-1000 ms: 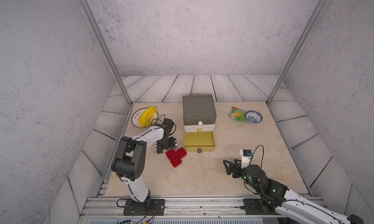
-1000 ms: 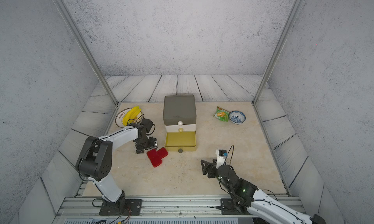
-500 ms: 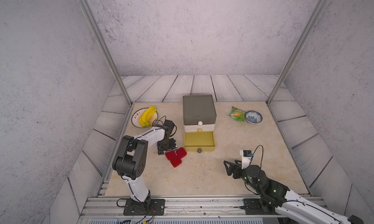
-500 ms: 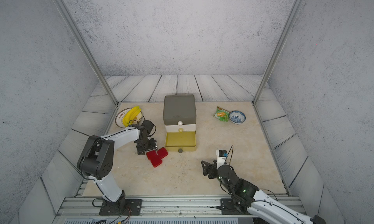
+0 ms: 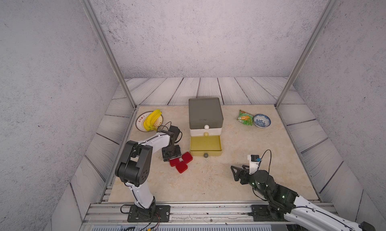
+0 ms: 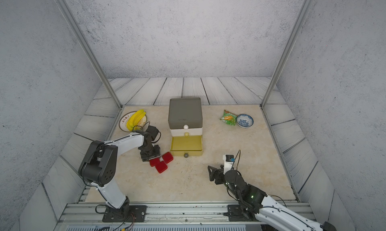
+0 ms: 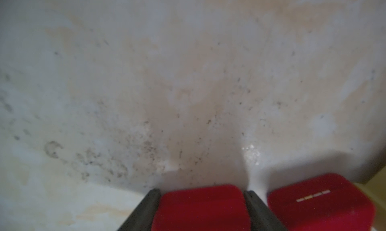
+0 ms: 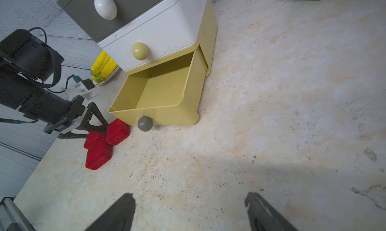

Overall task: Place the brooch boxes into the drawer by color
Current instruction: Pick up the brooch box from the center of the board.

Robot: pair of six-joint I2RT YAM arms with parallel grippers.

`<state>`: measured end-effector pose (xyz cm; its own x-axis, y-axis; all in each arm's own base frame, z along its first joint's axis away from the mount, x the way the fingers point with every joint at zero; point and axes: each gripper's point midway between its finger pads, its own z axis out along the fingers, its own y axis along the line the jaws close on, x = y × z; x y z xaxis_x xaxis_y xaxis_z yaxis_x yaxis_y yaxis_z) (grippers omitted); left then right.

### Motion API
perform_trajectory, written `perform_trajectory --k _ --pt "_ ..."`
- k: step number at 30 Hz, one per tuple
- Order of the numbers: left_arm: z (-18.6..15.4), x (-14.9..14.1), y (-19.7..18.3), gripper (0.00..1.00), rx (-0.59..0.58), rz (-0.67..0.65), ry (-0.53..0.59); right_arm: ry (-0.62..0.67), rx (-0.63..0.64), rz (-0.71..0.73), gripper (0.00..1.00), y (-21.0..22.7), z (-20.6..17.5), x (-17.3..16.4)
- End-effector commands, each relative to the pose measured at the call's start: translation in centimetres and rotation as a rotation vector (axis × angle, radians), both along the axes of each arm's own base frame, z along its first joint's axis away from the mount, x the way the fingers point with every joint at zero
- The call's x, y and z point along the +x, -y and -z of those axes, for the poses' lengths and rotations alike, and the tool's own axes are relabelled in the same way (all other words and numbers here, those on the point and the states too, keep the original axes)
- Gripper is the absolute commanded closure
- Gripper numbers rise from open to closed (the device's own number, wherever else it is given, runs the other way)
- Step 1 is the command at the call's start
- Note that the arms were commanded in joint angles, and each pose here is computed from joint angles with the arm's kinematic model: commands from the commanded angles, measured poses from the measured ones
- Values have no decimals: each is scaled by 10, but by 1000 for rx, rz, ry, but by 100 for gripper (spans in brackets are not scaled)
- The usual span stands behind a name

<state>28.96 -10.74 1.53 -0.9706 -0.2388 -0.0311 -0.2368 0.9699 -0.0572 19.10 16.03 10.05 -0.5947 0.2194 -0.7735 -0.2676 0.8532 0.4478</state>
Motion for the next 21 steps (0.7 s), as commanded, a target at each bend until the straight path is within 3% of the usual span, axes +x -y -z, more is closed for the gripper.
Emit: perform_trajectory --k 1,10,14,21 --pt "-13 -5 -2 57 2 18 16 39 -6 -1 11 -3 -13 6" --pt "-110 12 3 56 -70 54 280 57 -35 -157 11 -59 -45 22" --pt "-149 10 12 56 -152 77 372 46 74 -289 11 -113 -77 31" --pt "-185 2 35 56 -296 111 422 34 231 -466 13 -199 -132 52"
